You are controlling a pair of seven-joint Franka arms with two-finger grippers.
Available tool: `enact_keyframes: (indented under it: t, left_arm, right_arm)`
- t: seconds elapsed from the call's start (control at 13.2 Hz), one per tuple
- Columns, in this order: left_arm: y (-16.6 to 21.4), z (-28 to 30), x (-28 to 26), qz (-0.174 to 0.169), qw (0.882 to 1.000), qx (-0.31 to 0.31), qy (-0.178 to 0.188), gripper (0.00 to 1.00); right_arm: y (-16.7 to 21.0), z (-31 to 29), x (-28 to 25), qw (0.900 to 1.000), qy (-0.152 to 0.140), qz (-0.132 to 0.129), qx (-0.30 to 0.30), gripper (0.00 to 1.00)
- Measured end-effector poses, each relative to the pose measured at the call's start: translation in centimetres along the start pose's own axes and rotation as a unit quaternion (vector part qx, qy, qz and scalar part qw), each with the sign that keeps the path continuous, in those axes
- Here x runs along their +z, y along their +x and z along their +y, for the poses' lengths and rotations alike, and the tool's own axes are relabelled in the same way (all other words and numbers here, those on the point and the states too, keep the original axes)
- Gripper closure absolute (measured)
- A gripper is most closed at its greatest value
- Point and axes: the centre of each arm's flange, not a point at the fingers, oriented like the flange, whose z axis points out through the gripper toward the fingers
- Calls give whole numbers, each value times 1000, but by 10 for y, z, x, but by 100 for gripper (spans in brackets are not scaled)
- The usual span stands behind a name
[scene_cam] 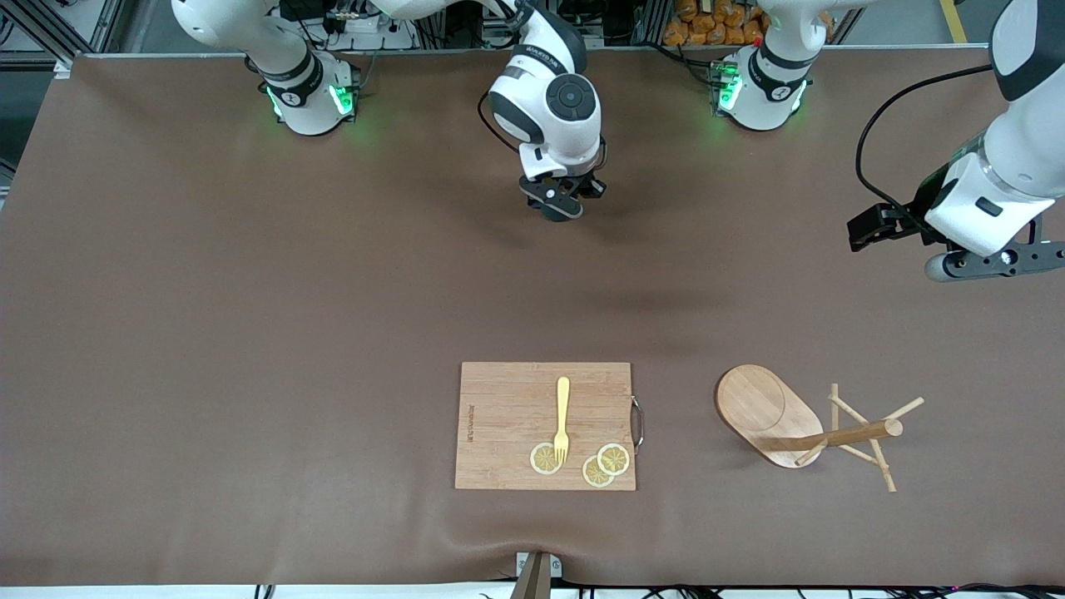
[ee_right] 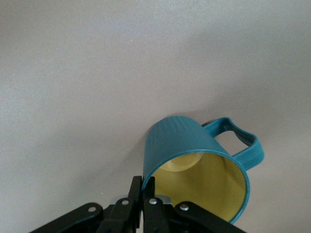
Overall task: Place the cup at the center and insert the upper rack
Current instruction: 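Carry the teal mug with the right gripper toward the table middle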
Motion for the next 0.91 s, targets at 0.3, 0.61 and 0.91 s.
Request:
enact_keyframes:
  t: [0.3, 0.61, 0.91]
  left_arm:
    - [-1, 6, 0, 0, 1000, -4, -1, 0]
    - [-4, 16, 0, 0, 1000, -14, 0, 0]
    - [-3, 14, 0, 0, 1000, -16, 0, 0]
  right_arm:
    - [1, 0, 4, 1000, -2, 0, 3, 92]
    - [1, -1, 3, 1000, -1, 0, 4, 81]
    - [4, -4, -3, 1000, 5, 2, 7, 40]
